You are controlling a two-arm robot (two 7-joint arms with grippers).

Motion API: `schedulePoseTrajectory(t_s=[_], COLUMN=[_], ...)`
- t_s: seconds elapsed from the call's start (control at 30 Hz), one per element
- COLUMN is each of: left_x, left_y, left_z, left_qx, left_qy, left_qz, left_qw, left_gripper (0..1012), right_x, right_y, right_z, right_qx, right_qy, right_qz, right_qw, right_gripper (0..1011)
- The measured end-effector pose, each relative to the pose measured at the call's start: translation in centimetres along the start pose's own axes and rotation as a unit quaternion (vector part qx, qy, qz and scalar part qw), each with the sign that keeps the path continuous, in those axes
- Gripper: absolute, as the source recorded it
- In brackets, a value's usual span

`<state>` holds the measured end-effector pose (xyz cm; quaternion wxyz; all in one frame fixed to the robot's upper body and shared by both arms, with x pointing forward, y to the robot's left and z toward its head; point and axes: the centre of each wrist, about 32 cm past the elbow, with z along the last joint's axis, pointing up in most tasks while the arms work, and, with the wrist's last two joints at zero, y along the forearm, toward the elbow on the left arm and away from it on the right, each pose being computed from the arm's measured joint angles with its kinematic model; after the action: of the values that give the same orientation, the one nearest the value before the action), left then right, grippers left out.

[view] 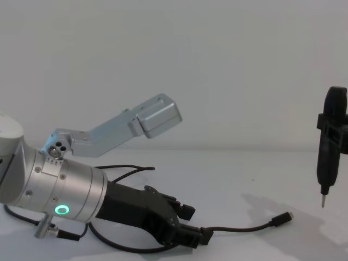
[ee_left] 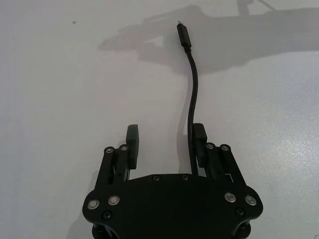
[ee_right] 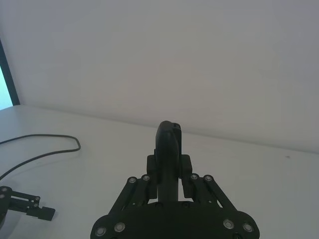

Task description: Pick up the data cable with the one hand.

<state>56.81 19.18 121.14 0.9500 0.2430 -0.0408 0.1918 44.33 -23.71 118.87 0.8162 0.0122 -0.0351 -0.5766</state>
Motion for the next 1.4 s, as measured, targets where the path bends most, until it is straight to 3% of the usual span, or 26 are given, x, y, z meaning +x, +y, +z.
schedulePoseTrajectory(t_s=[1.4], left_x=[0.0], left_y=[0.0], left_z=[-0.02], left_qx=[0.001], left_qy=[0.0], left_qz=[0.0], left_qw=[1.0], left_gripper=[335], right_x=[0.0], right_y=[0.0], right_z=[0.0], right_qx=[0.0], right_qy=[0.0], right_qz=[0.0], right_qw=[1.0], right_gripper=[275])
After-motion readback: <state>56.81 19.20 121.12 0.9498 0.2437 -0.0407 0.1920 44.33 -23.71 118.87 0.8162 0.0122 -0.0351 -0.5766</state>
